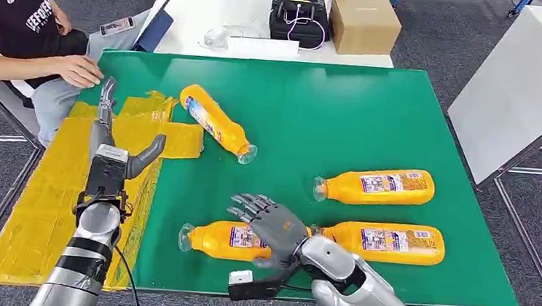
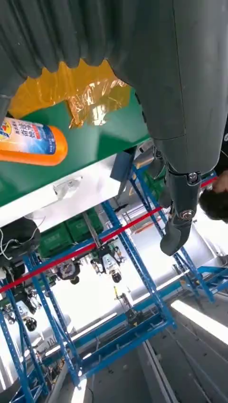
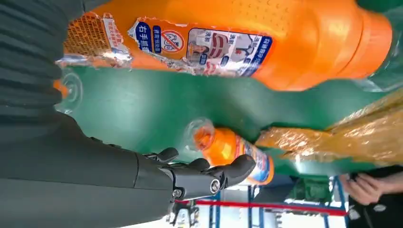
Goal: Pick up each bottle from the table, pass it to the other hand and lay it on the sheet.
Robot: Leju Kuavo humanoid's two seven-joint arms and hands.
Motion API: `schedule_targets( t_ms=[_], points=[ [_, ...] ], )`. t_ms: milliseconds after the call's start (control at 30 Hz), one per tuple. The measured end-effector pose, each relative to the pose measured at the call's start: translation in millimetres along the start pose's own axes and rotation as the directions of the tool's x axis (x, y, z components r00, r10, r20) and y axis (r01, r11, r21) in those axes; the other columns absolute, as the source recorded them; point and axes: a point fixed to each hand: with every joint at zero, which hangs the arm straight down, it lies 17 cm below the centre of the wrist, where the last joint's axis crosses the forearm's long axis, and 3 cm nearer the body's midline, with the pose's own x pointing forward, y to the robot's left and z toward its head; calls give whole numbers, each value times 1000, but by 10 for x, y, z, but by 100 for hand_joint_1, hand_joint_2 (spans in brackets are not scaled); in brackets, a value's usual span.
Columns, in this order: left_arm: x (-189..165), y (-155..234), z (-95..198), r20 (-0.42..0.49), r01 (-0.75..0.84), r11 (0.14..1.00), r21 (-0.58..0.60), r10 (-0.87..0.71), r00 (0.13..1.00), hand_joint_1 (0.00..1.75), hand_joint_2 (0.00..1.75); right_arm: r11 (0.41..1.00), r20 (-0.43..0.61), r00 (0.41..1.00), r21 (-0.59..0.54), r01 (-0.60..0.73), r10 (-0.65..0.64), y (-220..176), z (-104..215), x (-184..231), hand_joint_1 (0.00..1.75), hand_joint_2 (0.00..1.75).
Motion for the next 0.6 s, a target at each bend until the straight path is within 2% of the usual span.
schedule_targets(
  t_ms=[600],
  points=[
    [-4,-13,-15,1,-7,1000,0,7,1000,0,175,997,1,1000,73,-15,15,180,61,-117,0,175]
  ],
)
